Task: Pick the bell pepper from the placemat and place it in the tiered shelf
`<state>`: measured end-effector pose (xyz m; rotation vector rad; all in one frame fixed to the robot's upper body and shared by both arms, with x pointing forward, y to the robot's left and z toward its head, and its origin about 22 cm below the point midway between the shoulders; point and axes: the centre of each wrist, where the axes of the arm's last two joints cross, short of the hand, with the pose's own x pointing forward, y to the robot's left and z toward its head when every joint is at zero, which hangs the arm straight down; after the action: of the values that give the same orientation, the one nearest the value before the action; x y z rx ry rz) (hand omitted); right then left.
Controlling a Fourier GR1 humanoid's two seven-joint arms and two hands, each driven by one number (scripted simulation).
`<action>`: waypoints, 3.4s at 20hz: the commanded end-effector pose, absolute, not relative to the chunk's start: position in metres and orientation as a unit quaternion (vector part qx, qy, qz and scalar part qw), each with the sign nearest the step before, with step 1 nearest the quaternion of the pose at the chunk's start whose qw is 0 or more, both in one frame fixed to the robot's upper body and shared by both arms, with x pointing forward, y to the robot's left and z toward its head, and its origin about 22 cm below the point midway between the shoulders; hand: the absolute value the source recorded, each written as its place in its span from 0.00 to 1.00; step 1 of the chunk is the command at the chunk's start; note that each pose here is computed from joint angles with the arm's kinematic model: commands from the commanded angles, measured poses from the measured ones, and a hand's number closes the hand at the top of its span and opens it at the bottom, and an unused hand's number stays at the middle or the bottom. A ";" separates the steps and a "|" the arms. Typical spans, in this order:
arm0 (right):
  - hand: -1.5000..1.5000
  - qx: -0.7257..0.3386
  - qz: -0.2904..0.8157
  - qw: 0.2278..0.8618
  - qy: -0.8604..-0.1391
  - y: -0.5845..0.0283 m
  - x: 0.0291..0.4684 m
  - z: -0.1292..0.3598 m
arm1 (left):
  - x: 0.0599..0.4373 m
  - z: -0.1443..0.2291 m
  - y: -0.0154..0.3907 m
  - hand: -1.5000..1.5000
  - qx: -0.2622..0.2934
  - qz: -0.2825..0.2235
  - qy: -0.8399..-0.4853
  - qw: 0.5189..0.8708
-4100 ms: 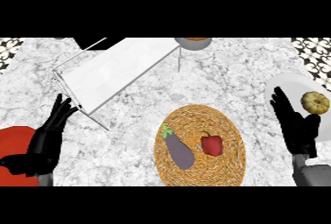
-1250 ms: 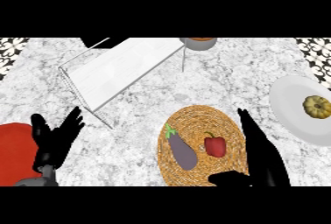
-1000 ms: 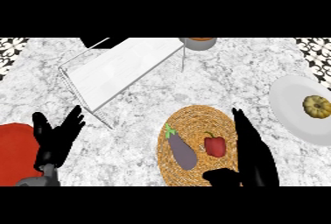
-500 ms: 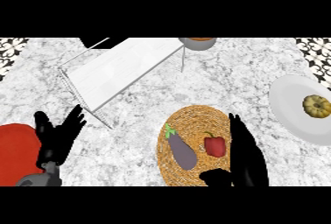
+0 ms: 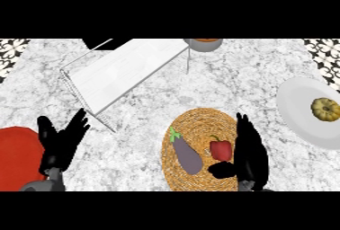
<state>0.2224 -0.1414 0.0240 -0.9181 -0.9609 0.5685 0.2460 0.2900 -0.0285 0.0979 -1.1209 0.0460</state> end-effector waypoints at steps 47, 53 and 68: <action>1.00 -0.062 0.490 0.414 -0.765 -0.049 0.233 0.235 | 0.256 -0.017 0.303 0.50 0.046 0.018 -0.530 0.846; 1.00 -0.078 0.460 0.430 -0.773 -0.034 0.255 0.293 | 0.226 -0.039 0.296 0.50 0.035 0.012 -0.525 0.850; 1.00 -0.103 0.400 0.460 -0.786 -0.044 0.358 0.375 | 0.257 -0.026 0.273 0.50 0.040 0.013 -0.532 0.846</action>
<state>0.3292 -0.0299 0.3644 -0.2497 -1.9222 0.9967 0.2518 0.2890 -0.0241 0.0863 -1.1164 0.0275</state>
